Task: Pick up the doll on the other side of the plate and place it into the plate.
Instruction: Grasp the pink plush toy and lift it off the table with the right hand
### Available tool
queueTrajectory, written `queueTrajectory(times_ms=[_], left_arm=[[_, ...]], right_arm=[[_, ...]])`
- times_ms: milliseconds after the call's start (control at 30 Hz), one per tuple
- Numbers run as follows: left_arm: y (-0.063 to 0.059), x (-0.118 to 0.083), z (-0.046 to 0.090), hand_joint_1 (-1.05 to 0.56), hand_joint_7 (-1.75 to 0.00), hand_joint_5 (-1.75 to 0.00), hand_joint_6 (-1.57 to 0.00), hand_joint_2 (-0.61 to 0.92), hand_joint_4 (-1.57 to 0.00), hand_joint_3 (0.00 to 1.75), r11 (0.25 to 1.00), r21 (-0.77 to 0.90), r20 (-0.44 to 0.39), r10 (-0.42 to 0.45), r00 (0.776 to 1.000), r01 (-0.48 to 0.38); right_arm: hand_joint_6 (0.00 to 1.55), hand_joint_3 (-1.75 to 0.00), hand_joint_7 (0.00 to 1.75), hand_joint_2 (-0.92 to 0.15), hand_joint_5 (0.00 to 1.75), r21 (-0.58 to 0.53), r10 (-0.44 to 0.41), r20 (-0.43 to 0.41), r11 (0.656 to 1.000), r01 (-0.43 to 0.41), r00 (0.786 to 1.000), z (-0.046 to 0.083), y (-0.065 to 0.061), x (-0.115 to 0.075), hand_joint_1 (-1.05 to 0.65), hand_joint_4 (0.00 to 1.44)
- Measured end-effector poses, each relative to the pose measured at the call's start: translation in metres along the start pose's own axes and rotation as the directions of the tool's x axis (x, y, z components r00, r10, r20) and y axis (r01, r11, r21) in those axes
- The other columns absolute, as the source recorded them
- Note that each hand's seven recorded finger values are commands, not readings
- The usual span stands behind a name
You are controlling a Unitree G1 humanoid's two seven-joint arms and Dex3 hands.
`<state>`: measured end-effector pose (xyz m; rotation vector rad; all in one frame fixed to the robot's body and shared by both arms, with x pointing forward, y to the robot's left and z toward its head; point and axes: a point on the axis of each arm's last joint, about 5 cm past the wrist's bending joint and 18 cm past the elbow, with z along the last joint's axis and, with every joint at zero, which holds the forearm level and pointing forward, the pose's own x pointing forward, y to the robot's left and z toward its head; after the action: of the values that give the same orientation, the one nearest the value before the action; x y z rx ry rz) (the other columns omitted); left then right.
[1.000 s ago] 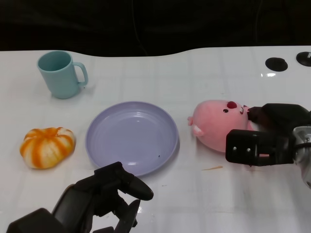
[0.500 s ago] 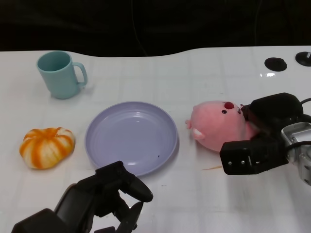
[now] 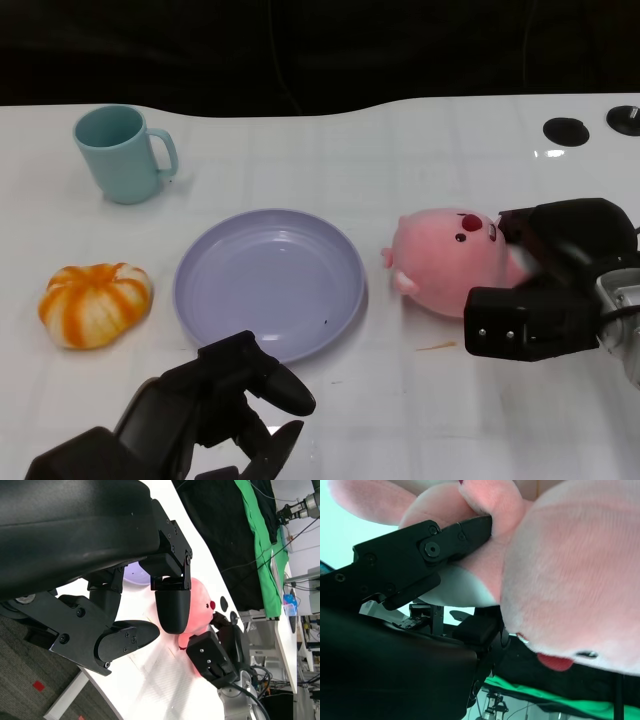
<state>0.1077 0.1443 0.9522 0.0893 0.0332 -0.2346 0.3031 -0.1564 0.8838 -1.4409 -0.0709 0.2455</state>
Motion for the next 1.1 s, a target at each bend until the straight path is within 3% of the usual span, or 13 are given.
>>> queueTrajectory(times_ms=[33,67,100,167,233,533,633,767,800,1000,1100], left_arm=[[0.0,0.0,0.0,-0.19,-1.38,-1.74,-0.59,0.68,-0.6,0.78,1.0,0.001,0.001,0.001,1.0,-0.001],[0.001,0.0,0.0,-0.19,-1.38,-1.73,-0.59,0.68,-0.6,0.78,1.0,0.002,0.001,0.003,1.0,-0.003],[0.001,0.0,-0.001,-0.19,-1.38,-1.73,-0.59,0.68,-0.6,0.78,1.0,0.003,0.0,0.004,1.0,-0.004],[0.001,0.0,-0.001,-0.17,-1.36,-1.73,-0.6,0.69,-0.6,0.79,1.0,0.005,0.004,0.005,1.0,-0.005],[0.002,0.001,-0.002,-0.16,-1.35,-1.71,-0.61,0.67,-0.61,0.84,1.0,0.008,0.005,0.006,1.0,-0.006],[0.008,0.001,-0.007,-0.16,-1.32,-1.73,-0.62,0.65,-0.56,0.9,0.999,0.022,0.012,0.024,1.0,-0.024],[0.008,0.001,-0.009,-0.21,-1.3,-1.72,-0.62,0.63,-0.55,0.91,1.0,0.019,0.008,0.023,1.0,-0.023],[0.01,0.001,-0.01,-0.28,-1.26,-1.72,-0.62,0.65,-0.51,0.83,1.0,0.002,0.004,0.009,1.0,-0.009],[0.01,0.001,-0.011,-0.28,-1.25,-1.72,-0.62,0.66,-0.51,0.81,1.0,0.002,0.0,0.004,1.0,-0.004],[0.01,0.003,-0.012,-0.28,-1.22,-1.72,-0.64,0.67,-0.51,0.8,1.0,-0.003,0.003,-0.002,1.0,0.002],[0.009,0.003,-0.013,-0.28,-1.2,-1.72,-0.66,0.67,-0.51,0.79,1.0,-0.006,0.004,-0.003,1.0,0.003]], right_arm=[[0.67,-0.32,1.71,-0.85,1.75,0.021,-0.011,-0.002,1.0,0.011,1.0,-0.001,0.001,-0.001,-0.21,0.88],[0.66,-0.58,1.73,-0.72,1.75,0.043,-0.023,-0.006,0.999,0.023,1.0,-0.001,0.001,-0.002,-0.21,0.89],[0.65,-0.72,1.74,-0.66,1.75,0.054,-0.034,-0.005,0.998,0.034,0.999,-0.001,0.002,-0.003,-0.21,0.9],[0.66,-0.94,1.74,-0.55,1.75,0.08,-0.06,-0.003,0.995,0.06,0.998,-0.001,0.002,-0.004,-0.2,0.91],[0.67,-1.01,1.75,-0.51,1.75,0.11,-0.088,-0.001,0.99,0.087,0.996,0.0,0.001,-0.005,-0.2,0.9],[0.65,-0.99,1.75,-0.54,1.75,0.22,-0.191,-0.029,0.956,0.192,0.981,0.001,-0.011,-0.004,-0.23,0.92],[0.68,-1.07,1.75,-0.5,1.75,0.246,-0.209,-0.039,0.946,0.212,0.977,0.002,-0.014,-0.003,-0.2,0.92],[0.67,-1.02,1.75,-0.53,1.75,0.287,-0.231,-0.05,0.928,0.236,0.972,0.005,-0.021,-0.002,-0.21,0.92],[0.67,-1.01,1.75,-0.54,1.75,0.291,-0.235,-0.044,0.927,0.237,0.971,0.007,-0.023,-0.002,-0.21,0.92],[0.74,-1.31,1.75,-0.37,1.75,0.323,-0.274,0.037,0.913,0.248,0.961,0.023,-0.036,0.004,-0.21,0.93],[0.72,-1.22,1.75,-0.42,1.75,0.338,-0.291,0.094,0.909,0.244,0.952,0.035,-0.048,0.009,-0.24,0.93]])
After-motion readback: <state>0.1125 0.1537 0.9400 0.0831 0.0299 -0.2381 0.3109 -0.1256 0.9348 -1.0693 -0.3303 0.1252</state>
